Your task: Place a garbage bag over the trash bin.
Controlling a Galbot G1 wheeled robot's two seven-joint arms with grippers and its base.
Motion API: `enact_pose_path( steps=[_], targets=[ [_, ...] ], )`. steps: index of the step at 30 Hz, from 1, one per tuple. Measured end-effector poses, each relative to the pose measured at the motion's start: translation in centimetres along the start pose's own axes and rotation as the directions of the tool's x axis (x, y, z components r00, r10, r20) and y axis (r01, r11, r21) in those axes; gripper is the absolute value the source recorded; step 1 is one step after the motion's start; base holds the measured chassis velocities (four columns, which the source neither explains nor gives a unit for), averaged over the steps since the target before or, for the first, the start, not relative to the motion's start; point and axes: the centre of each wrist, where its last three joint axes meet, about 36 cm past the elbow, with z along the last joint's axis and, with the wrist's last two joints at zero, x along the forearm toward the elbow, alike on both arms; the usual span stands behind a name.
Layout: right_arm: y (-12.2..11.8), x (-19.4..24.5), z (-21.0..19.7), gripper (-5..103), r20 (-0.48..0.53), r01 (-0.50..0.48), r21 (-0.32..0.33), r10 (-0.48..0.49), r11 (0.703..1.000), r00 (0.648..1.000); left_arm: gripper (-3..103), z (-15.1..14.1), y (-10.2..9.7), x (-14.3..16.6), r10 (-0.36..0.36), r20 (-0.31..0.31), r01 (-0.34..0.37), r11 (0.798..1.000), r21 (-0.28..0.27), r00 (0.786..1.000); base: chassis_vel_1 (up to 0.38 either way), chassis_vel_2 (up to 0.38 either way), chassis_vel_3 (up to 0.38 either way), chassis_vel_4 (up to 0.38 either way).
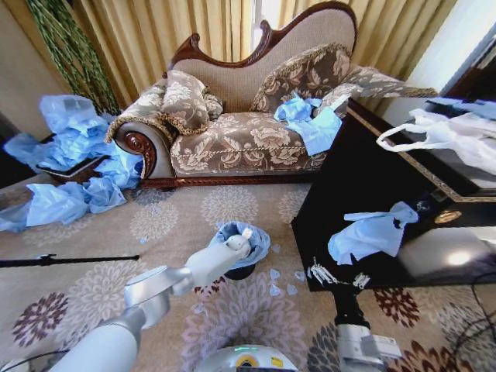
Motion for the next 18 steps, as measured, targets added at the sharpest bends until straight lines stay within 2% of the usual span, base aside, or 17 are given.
enact_pose_path(
  steps=[2,3,6,8,11,14,18],
  targets=[
    [0.0,0.0,0.0,100,0.000,0.000,0.000,0.000,1.000,1.000,0,-0.1,1.0,-0.3,-0.020,0.005,0.019,1.000,0.019,1.000,0.000,0.000,0.000,0.000],
    [0.0,0.0,0.0,100,0.000,0.000,0.000,0.000,1.000,1.000,0,-0.9,1.9,-0.5,-0.043,0.028,0.042,0.998,0.040,0.999,0.000,0.000,0.000,0.000],
    [0.0,0.0,0.0,100,0.000,0.000,0.000,0.000,1.000,1.000,0,-2.1,2.1,-0.3,-0.049,0.051,0.045,0.997,0.064,0.998,0.000,0.000,0.000,0.000],
    [0.0,0.0,0.0,100,0.000,0.000,0.000,0.000,1.000,1.000,0,-3.3,1.5,0.4,-0.027,0.073,0.022,0.997,0.080,0.997,0.000,0.000,0.000,0.000],
    [0.0,0.0,0.0,100,0.000,0.000,0.000,0.000,1.000,1.000,0,-3.6,1.2,1.0,-0.013,0.078,0.006,0.997,0.083,0.997,0.000,0.000,0.000,0.000],
    [0.0,0.0,0.0,100,0.000,0.000,0.000,0.000,1.000,1.000,0,-2.4,0.2,2.8,0.028,0.060,-0.033,0.997,0.076,0.998,0.000,0.000,0.000,0.000],
    [0.0,0.0,0.0,100,0.000,0.000,0.000,0.000,1.000,1.000,0,-0.8,-0.2,4.9,0.061,0.066,-0.065,0.995,0.075,0.996,0.000,0.000,0.000,0.000]
  ],
)
